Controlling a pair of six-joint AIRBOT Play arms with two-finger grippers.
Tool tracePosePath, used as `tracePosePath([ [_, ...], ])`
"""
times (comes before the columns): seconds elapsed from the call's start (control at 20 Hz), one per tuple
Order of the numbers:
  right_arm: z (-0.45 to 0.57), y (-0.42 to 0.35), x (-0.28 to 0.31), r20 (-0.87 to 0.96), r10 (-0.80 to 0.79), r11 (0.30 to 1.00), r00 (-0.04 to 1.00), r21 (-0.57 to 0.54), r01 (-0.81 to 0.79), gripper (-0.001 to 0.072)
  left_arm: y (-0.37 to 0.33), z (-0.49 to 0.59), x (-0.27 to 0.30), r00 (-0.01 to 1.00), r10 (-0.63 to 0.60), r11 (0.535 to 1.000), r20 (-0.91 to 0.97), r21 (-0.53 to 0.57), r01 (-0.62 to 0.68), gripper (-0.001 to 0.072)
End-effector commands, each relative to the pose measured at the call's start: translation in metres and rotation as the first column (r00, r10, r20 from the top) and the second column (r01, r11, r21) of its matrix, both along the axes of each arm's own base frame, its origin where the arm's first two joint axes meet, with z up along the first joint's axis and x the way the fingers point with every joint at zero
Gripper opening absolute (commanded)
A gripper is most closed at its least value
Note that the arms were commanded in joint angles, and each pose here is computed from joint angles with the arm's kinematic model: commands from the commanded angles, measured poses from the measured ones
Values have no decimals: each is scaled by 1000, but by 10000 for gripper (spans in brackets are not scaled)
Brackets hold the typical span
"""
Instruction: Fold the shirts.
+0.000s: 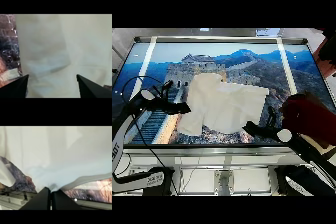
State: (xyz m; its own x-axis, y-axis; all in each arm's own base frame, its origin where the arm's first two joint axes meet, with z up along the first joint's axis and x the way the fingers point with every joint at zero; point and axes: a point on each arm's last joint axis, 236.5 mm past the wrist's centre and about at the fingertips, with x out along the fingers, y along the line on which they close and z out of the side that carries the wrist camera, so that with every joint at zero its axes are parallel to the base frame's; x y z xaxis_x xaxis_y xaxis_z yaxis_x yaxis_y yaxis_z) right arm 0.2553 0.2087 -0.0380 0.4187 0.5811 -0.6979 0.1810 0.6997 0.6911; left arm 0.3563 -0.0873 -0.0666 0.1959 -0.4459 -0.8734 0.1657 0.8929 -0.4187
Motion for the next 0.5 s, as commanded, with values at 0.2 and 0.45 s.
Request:
tracePosePath([
  [0.2,15,0,13,62,13,1000,998,-17,-12,35,-3,-18,6,1000,-4,999,-10,-33,3,427],
  [0.45,26,-4,30,138,-15,999,990,-30,19,35,-6,-9,31,995,79,995,66,-73,-74,7],
])
